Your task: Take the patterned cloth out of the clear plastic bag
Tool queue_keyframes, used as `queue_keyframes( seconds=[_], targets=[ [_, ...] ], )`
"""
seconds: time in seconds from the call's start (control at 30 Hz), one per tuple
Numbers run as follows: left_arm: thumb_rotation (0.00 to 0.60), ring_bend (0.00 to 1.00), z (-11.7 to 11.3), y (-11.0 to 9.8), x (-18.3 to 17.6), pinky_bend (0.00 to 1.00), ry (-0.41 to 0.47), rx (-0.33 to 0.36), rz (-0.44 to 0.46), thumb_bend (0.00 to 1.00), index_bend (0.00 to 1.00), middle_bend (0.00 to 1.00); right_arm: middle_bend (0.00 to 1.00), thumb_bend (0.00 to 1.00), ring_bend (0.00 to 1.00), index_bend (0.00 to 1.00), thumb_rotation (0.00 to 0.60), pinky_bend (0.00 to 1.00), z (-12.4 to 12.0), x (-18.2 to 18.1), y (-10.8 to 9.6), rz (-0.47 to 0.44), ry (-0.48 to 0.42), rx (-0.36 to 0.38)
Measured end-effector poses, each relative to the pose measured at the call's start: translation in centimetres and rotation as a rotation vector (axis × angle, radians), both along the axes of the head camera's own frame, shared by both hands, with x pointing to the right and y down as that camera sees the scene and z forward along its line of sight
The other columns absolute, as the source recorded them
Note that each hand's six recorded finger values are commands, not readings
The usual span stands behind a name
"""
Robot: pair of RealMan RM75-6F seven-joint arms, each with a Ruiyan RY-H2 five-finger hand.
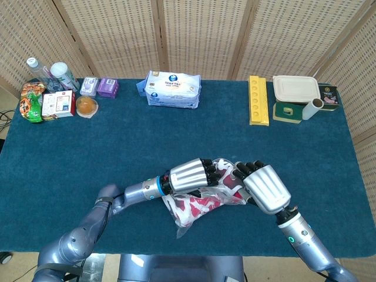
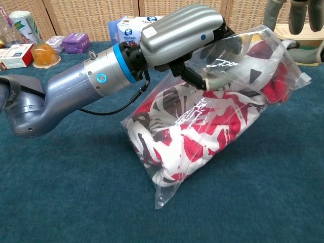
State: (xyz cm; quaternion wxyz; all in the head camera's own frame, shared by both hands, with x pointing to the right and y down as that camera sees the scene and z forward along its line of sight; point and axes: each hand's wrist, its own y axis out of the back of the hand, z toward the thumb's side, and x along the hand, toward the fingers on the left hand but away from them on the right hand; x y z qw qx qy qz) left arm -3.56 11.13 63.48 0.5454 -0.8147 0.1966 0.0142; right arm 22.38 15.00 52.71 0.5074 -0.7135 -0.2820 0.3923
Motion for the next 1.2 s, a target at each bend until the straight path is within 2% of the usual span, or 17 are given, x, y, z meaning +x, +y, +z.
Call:
queue_keyframes(
  seconds=[0.27,0.63,0.9,1.0,1.1,1.2],
  targets=[
    [0.600,0.64,-0.23,-0.04,0.17,0.59,0.005,0.009,0.005,0.41,0.76,0.62,0.40,0.40,0.53,0.49,0.600,0.55,0.45,-0.18,-0.04,0.006,0.004,-0.006],
    [0.600,0.63,0.00,0.03,0.24,0.59,-0.006,0.006,0.008,0.41,0.76,0.62,0.43,0.54,0.56,0.56,0.600,0.57,0.64,-0.42,-0.48,0.034,-0.012,0.002],
    [0.600,0.63,0.28,0.01,0.20,0.59,-0.015,-0.002,0.004,0.40,0.76,0.62,0.48,0.58,0.61,0.66,0.600,0.60,0.43,-0.59,-0.47,0.039,-0.033,0.031],
    [0.600,0.62,0.34,-0.07,0.10,0.58,-0.017,-0.004,0.001,0.36,0.76,0.62,0.48,0.59,0.62,0.68,0.600,0.61,0.52,-0.59,-0.36,0.044,-0.035,0.034],
    [0.600,0.61,0.43,-0.28,-0.11,0.58,-0.019,-0.011,-0.010,0.28,0.76,0.62,0.49,0.60,0.63,0.69,0.600,0.61,0.62,-0.51,-0.32,0.053,-0.037,0.035],
    [0.600,0.60,0.41,-0.54,-0.44,0.57,-0.015,-0.023,-0.020,0.19,0.70,0.61,0.49,0.62,0.63,0.70,0.600,0.61,0.72,-0.43,-0.30,0.063,-0.042,0.031]
  ],
)
